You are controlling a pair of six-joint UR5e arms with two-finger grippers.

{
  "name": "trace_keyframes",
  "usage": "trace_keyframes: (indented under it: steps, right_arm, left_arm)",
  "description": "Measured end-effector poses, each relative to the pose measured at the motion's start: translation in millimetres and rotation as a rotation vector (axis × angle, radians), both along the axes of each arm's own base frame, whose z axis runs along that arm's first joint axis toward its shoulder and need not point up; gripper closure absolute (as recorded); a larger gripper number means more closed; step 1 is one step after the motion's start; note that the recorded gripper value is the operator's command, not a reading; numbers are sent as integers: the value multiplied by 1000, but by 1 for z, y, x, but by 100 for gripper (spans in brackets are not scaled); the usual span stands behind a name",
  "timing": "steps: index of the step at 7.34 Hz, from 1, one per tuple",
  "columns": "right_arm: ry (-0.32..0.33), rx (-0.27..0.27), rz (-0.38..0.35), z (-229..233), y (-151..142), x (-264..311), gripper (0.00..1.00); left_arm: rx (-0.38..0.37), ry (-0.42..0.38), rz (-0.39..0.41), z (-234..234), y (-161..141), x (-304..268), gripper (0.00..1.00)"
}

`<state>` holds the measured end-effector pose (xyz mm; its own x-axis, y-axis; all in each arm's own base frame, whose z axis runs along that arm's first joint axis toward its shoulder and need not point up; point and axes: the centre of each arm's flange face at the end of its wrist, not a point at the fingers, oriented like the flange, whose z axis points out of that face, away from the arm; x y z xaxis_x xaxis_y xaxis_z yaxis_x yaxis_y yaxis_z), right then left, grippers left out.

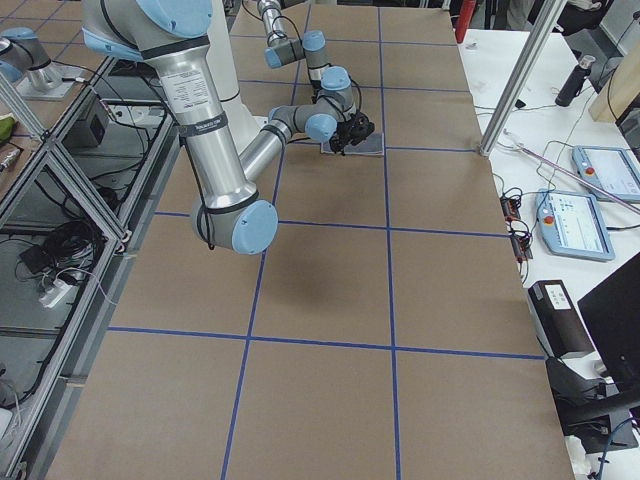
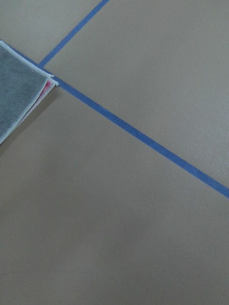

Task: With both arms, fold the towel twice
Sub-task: 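Move the left gripper to the towel's near end while the right hovers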

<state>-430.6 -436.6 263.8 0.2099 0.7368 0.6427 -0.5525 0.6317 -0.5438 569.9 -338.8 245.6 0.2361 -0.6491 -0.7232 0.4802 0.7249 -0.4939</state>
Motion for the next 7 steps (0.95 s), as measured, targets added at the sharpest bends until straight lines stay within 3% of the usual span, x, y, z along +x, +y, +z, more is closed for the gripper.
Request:
trace_keyframes:
  steps: [4,5,7]
  right_arm:
    - [14,8,-7,6,-1,1,0]
    - [17,7,-7,8,-1,0,0]
    - [18,6,-7,8,-1,0,0]
  left_arm:
    - [11,-22,19,3,14,20,51]
    - [12,-26,20,3,14,25,59]
    - [13,-30,21,2,12,30,98]
